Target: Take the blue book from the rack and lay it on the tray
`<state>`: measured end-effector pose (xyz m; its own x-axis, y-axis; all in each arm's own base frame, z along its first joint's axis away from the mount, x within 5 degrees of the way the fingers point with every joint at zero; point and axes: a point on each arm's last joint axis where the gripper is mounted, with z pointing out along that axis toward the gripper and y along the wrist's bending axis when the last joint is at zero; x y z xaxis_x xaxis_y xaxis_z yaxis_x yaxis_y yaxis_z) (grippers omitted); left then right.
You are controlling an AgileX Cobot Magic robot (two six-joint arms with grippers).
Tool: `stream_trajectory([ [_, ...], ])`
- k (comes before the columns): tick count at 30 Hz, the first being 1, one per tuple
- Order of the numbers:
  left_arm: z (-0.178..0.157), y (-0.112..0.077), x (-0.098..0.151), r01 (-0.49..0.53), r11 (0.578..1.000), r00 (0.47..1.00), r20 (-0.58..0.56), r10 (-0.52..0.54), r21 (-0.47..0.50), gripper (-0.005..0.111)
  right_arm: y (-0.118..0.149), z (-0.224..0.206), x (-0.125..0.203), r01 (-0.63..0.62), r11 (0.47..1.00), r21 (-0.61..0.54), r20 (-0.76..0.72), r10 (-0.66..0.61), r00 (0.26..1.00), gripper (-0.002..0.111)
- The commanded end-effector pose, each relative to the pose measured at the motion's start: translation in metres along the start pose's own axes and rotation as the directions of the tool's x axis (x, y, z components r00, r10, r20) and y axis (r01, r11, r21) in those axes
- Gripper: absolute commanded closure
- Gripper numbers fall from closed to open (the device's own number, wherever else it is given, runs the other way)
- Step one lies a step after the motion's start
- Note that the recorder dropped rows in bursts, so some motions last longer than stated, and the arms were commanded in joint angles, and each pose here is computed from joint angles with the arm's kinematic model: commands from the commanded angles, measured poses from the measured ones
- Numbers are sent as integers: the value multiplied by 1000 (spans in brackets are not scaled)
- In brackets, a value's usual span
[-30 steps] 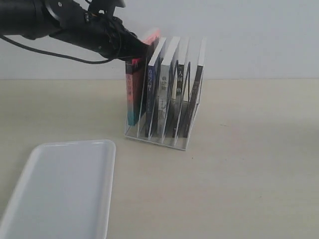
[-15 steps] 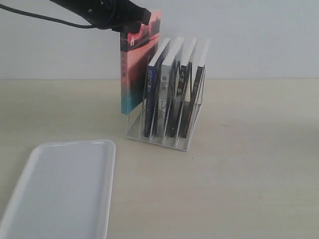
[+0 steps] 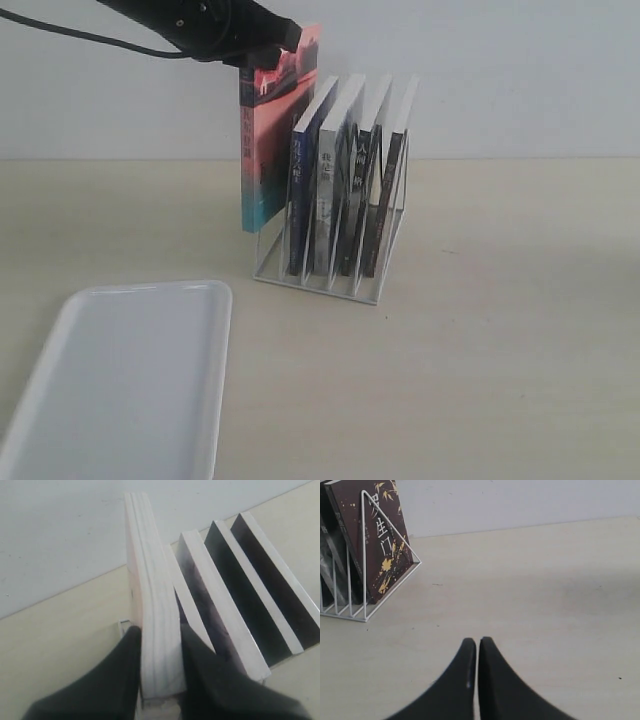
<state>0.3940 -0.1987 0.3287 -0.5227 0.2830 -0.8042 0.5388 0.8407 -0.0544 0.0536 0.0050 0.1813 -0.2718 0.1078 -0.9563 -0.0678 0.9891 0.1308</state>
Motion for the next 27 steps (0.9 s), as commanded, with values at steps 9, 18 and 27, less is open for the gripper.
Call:
stream_trajectory([
  [9,1,-1,-2,11,1000,1000,6,-11,5,103,0,-1,-2,10,1000,-1,19,-10,1000,107],
  [18,19,2,14,14,1000,1000,-16,-14,-8,103,0,-1,-2,10,1000,-1,19,-10,1000,107],
  [27,19,2,14,57,998,998,-15,-57,-1,103,0,-1,-2,10,1000,-1,19,-10,1000,107],
])
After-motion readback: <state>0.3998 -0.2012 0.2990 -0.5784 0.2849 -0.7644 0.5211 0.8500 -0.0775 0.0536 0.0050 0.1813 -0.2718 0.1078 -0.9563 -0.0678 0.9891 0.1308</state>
